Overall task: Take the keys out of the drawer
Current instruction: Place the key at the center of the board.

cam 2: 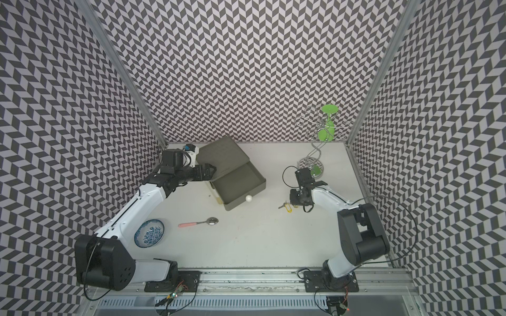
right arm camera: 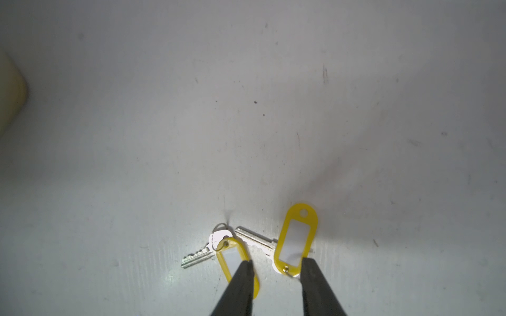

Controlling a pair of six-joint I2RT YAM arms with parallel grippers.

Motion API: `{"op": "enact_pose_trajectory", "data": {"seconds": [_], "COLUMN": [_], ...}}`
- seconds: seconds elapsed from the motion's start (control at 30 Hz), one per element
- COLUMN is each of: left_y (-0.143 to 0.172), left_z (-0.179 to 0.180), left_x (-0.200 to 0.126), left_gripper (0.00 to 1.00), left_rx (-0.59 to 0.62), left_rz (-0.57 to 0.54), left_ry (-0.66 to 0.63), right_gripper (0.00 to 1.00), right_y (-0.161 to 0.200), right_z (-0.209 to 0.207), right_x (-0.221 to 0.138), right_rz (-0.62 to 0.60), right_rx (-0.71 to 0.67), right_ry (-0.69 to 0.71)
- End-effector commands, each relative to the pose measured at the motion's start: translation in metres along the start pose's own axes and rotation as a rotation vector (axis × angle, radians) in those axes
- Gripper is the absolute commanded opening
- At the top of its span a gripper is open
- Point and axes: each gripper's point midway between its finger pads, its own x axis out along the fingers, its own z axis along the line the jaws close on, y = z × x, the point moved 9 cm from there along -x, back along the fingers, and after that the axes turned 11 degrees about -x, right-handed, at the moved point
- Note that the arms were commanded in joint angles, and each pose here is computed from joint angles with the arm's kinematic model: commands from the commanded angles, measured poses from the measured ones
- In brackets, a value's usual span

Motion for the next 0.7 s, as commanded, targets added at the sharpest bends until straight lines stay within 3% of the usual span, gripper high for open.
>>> {"op": "enact_pose_trajectory", "data": {"seconds": [0.0, 0.13, 0.33, 0.5, 0.67], "left_y": [0.025, 0.024, 0.022, 0.02, 0.017], "left_z": [0.012, 0.012, 0.012, 0.011, 0.01], "left_x": [0.005, 0.003, 0.004, 0.004, 0.005], "left_gripper": [1.0, 1.0, 1.0, 1.0, 1.0], "left_rx": [-0.015, -0.015, -0.011, -0.01, -0.01], "left_rz": [0.123, 0.119, 0.116, 0.114, 0.113], "left_ry": [-0.07, -0.068, -0.075, -0.076, -0.078], "right_gripper": [0.41, 0.43, 0.47, 0.48, 0.49], "right_y": [-0.01, -0.02, -0.02, 0.001, 0.016], "right_z": [0.002, 0.012, 0.04, 0.073, 0.101], "right_x": [-0.018, -0.044, -0.083, -0.099, -0.104], "right_rz": [-0.056, -0.101, -0.14, -0.084, -0.046], "right_rx": [0.015, 0.019, 0.036, 0.031, 0.006], "right_ry": [-0.017, -0.092, -0.379, -0.681, -0.776]}}
